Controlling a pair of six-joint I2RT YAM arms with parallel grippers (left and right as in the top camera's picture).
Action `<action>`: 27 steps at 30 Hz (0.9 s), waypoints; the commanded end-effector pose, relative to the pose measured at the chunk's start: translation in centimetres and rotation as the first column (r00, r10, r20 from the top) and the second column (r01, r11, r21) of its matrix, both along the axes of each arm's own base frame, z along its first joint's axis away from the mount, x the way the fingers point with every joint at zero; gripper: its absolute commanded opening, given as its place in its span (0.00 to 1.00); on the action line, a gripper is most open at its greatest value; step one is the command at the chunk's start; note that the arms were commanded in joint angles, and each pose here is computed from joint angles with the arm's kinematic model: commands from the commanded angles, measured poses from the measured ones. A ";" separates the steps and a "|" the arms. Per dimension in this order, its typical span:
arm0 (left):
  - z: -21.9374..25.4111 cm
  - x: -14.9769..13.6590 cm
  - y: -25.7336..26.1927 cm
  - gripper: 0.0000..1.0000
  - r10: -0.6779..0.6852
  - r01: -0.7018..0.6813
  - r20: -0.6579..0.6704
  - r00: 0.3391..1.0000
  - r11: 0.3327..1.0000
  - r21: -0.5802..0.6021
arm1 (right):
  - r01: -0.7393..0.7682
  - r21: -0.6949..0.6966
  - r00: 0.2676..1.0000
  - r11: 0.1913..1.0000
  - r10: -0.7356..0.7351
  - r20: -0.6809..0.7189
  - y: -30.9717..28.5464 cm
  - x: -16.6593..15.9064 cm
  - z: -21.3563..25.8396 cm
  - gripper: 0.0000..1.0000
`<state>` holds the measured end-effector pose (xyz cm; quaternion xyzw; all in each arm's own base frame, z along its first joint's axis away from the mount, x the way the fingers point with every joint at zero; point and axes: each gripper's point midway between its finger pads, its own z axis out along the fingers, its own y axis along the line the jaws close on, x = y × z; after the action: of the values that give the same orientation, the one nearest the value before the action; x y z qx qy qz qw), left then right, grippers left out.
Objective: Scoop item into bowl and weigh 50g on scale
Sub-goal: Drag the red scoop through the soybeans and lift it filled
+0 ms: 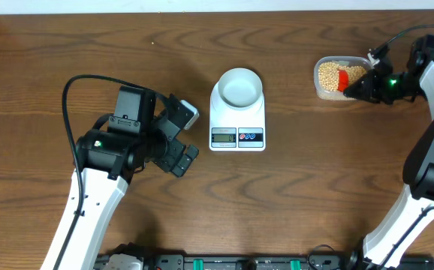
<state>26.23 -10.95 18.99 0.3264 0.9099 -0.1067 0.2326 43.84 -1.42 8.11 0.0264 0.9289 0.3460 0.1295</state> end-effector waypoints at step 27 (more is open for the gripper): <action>-0.1 0.0 0.0 0.98 -0.014 0.014 0.002 1.000 1.000 0.010 | 0.101 0.147 0.995 0.984 -0.097 -0.040 -2.0 -0.2 -0.3 0.01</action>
<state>26.23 -10.95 18.99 0.3264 0.9099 -0.1067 0.2326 43.74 -3.79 8.22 0.0760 0.9124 0.3783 0.1367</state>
